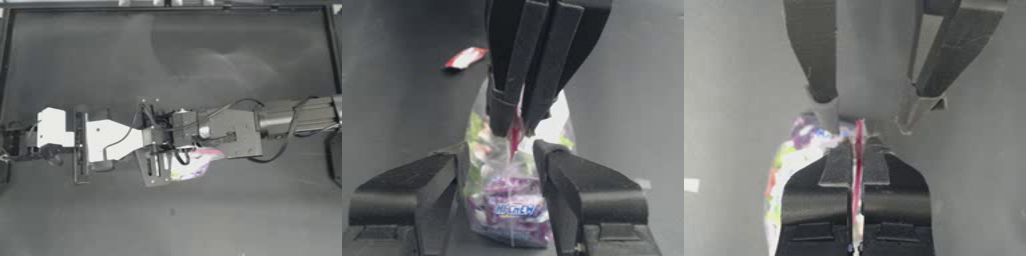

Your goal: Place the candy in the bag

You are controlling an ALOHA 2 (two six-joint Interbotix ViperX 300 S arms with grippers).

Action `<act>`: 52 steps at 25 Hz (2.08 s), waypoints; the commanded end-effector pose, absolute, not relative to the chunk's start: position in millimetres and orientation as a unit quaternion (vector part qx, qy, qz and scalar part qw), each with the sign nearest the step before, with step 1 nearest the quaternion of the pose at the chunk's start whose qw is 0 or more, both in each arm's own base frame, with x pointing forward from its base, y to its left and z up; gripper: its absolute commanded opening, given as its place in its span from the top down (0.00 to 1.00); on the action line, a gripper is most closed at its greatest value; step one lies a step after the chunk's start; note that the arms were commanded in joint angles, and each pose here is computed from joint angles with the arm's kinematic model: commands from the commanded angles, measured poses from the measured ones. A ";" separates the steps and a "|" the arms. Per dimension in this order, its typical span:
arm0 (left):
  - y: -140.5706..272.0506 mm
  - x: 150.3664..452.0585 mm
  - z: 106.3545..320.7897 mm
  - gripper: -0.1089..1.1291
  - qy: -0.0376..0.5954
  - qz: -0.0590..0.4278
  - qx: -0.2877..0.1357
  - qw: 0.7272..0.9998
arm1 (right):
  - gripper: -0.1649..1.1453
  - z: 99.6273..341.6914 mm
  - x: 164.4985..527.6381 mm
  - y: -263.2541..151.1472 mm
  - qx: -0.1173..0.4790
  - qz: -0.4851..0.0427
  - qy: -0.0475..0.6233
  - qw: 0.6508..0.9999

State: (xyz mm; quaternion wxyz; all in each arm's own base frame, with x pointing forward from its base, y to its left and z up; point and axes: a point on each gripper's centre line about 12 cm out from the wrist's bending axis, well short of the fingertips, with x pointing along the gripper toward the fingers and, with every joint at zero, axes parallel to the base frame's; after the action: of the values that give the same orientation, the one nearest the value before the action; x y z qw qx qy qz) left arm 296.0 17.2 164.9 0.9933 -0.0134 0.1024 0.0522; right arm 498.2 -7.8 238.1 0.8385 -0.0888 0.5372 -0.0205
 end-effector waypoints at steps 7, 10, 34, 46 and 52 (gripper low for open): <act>17.7 300.5 175.4 0.26 0.081 0.054 -0.016 0.995 | 0.83 270.3 493.0 -8.6 -0.090 -0.025 0.506 0.857; 17.8 300.7 176.2 0.29 0.078 0.054 -0.016 0.995 | 0.83 270.4 493.0 -8.7 -0.091 -0.026 0.506 0.857; 18.0 301.8 172.7 0.35 0.078 0.055 -0.017 0.995 | 0.83 270.7 493.7 -8.3 -0.089 -0.025 0.504 0.859; 18.0 302.6 171.7 0.47 0.079 0.055 -0.018 0.995 | 0.83 269.2 494.3 -7.4 -0.089 -0.024 0.504 0.858; 18.1 307.6 174.7 0.44 0.075 0.055 -0.018 0.996 | 0.83 269.2 494.3 -7.2 -0.088 -0.023 0.505 0.859</act>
State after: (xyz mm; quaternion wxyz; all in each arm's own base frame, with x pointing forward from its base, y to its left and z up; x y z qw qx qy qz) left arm 300.1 17.4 164.0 0.9940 -0.0178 0.0938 0.0541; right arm 499.0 -8.1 237.2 0.8396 -0.0905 0.5352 -0.0214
